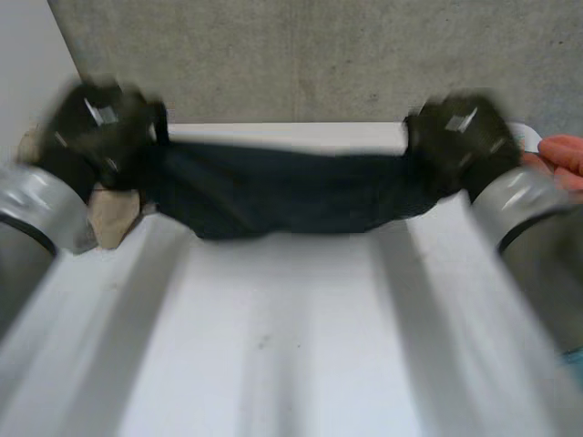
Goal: Fold the laundry.
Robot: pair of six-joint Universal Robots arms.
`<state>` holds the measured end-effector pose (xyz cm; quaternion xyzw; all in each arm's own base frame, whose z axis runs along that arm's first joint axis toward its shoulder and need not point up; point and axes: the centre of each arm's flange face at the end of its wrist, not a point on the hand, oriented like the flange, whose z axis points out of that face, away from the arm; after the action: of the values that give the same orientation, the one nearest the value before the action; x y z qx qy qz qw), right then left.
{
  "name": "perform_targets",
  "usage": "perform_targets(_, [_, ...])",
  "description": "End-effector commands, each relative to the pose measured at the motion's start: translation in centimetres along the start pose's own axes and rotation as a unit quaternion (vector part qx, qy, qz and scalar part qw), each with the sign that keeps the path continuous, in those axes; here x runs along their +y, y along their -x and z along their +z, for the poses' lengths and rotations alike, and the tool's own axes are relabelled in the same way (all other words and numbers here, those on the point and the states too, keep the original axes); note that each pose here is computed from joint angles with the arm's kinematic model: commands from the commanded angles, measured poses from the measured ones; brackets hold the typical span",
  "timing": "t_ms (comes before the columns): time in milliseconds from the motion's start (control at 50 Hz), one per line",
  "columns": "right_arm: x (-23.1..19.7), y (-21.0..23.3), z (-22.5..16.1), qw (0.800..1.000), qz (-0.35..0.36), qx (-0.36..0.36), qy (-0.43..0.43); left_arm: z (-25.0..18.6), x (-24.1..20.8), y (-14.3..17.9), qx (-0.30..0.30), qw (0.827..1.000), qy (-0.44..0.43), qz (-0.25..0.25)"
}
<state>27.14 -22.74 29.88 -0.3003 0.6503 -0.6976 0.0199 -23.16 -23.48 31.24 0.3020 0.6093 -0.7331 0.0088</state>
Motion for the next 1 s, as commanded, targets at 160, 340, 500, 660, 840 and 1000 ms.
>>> perform_targets(160, [-6.3,-7.2,0.7,0.998,0.045,0.02,0.039,1.3,-6.6,3.0,0.044,0.994,0.052,-0.088])
perform_targets(340, [-1.7,-5.5,6.3,0.997,0.048,0.046,0.046,8.6,-2.5,0.1,0.058,0.994,0.057,-0.066])
perform_targets(500, [-7.3,-7.8,9.8,0.965,0.076,0.158,-0.194,11.3,-10.5,4.5,-0.069,0.98,-0.177,-0.062])
perform_targets(660, [-10.9,-9.3,8.4,0.935,0.093,0.187,-0.287,8.4,-14.7,6.8,-0.099,0.939,-0.305,-0.125])
perform_targets(840, [-2.1,-6.6,7.1,0.984,0.096,0.131,-0.074,8.3,-5.5,2.6,-0.003,0.978,-0.155,-0.139])
perform_targets(1000, [9.1,-1.3,5.0,0.994,0.056,0.04,0.084,3.4,6.0,-5.6,0.101,0.979,0.044,-0.173])
